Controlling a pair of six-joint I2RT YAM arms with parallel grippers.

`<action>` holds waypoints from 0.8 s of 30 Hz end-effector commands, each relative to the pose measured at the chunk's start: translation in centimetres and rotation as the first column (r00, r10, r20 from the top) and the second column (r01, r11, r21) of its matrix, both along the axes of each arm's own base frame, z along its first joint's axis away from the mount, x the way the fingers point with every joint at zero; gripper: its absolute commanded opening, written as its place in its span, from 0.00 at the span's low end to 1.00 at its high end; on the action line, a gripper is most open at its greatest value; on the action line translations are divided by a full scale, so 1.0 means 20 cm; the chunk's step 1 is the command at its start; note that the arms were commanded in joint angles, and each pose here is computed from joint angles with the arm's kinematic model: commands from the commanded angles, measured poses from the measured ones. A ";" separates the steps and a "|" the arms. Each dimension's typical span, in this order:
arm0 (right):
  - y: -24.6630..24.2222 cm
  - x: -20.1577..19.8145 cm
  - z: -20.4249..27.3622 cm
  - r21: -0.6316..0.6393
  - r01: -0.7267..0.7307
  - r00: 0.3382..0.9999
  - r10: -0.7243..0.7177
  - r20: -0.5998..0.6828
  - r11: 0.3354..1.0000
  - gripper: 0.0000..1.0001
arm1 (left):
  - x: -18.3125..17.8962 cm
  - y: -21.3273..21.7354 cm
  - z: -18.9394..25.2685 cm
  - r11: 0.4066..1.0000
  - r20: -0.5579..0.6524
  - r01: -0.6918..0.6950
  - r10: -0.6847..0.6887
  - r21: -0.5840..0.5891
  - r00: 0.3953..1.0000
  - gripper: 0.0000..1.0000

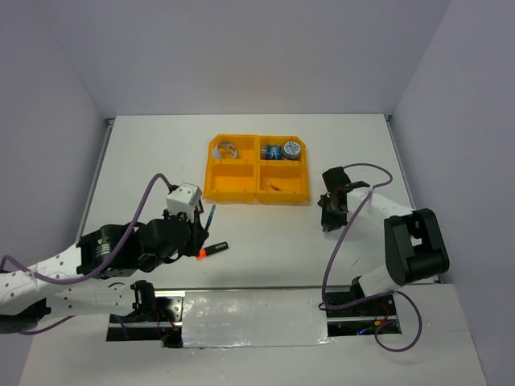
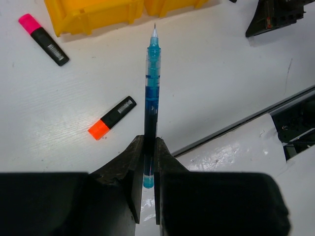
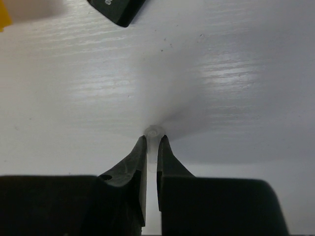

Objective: Sort the stationery into containers
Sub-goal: Pick up the pen cap from the center of the board.

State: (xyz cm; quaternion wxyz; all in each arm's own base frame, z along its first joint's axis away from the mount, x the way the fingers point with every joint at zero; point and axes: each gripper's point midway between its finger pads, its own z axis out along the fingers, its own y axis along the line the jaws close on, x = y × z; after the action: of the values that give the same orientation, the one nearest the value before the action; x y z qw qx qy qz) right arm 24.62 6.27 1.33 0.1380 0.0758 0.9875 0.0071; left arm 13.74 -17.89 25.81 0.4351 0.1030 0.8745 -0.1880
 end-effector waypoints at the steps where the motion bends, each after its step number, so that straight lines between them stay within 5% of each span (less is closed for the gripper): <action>1: 0.08 -0.03 0.06 0.069 -0.047 0.999 0.045 0.029 0.996 0.00 | -0.01 -0.06 0.01 0.997 0.027 0.071 -0.070 -0.042 0.997 0.03; 5: 0.16 0.00 0.24 0.172 -0.089 0.980 0.055 0.193 0.981 0.00 | -0.04 -0.15 0.04 0.976 0.073 0.152 -0.143 -0.155 0.987 0.07; 12: 0.30 0.04 0.57 0.344 -0.207 0.878 0.019 0.478 0.916 0.00 | -0.04 -0.33 -0.03 0.954 0.087 0.241 -0.229 -0.178 0.970 0.05; 17: 0.34 0.04 0.78 0.399 -0.246 0.823 -0.027 0.567 0.883 0.00 | -0.04 -0.47 -0.08 0.940 0.075 0.279 -0.269 -0.197 0.960 0.03; 20: 0.43 -0.01 0.93 0.480 -0.339 0.777 -0.046 0.627 0.809 0.00 | -0.05 -0.54 -0.13 0.932 0.057 0.305 -0.300 -0.198 0.952 0.00; 24: 0.54 -0.10 1.28 0.565 -0.513 0.631 -0.162 0.759 0.646 0.00 | -0.06 -0.64 -0.11 0.898 0.091 0.353 -0.341 -0.263 0.936 0.00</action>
State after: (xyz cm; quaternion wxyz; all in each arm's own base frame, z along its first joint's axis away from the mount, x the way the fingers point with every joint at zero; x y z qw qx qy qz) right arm 23.90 14.56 19.96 0.4308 0.0395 0.8341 0.3422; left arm 12.72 -28.03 20.66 0.4019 0.1970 0.8389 -0.3097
